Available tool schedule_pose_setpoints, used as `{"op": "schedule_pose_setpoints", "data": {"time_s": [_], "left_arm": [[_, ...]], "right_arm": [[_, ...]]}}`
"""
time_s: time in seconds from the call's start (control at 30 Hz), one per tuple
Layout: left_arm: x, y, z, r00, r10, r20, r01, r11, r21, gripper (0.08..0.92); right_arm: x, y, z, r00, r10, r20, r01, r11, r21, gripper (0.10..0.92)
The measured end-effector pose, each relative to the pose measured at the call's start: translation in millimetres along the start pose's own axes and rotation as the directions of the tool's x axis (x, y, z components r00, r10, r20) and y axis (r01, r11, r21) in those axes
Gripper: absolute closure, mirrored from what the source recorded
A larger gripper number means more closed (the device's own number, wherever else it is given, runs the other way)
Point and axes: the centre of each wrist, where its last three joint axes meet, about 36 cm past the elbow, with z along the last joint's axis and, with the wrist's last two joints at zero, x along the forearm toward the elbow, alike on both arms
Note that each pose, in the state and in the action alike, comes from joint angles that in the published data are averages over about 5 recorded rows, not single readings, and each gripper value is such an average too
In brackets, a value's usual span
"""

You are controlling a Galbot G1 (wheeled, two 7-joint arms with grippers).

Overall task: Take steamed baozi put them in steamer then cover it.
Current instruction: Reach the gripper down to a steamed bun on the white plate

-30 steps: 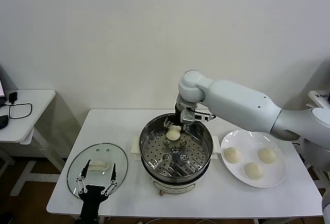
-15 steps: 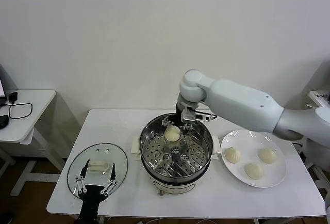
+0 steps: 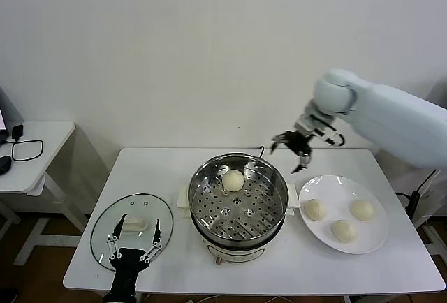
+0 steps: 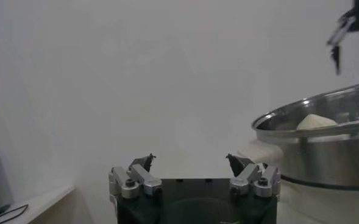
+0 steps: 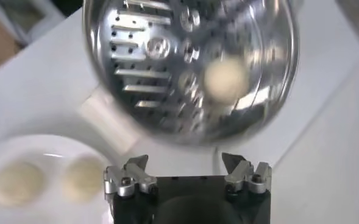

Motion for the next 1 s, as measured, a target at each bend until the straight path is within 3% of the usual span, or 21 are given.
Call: {"op": "schedule_pose_setpoints", "data": {"time_s": [0.4,1.0], "left_arm": [[1.5,1.7,1.0,1.0000,-0.007,-0.007,0.007,1.000,-0.004,0.177],[2.0,2.6,3.4,0.9999,-0.008,-0.008,0.008,1.000,-0.007,0.177]], "right_arm": [[-75.2,55.0,57.2,0.998,-0.062,0.006,0.061,0.965,-0.254,0.200],[-140.2,82.6,72.6,0.995,-0.102,0.009,0.099,0.931,-0.350,0.200]]}}
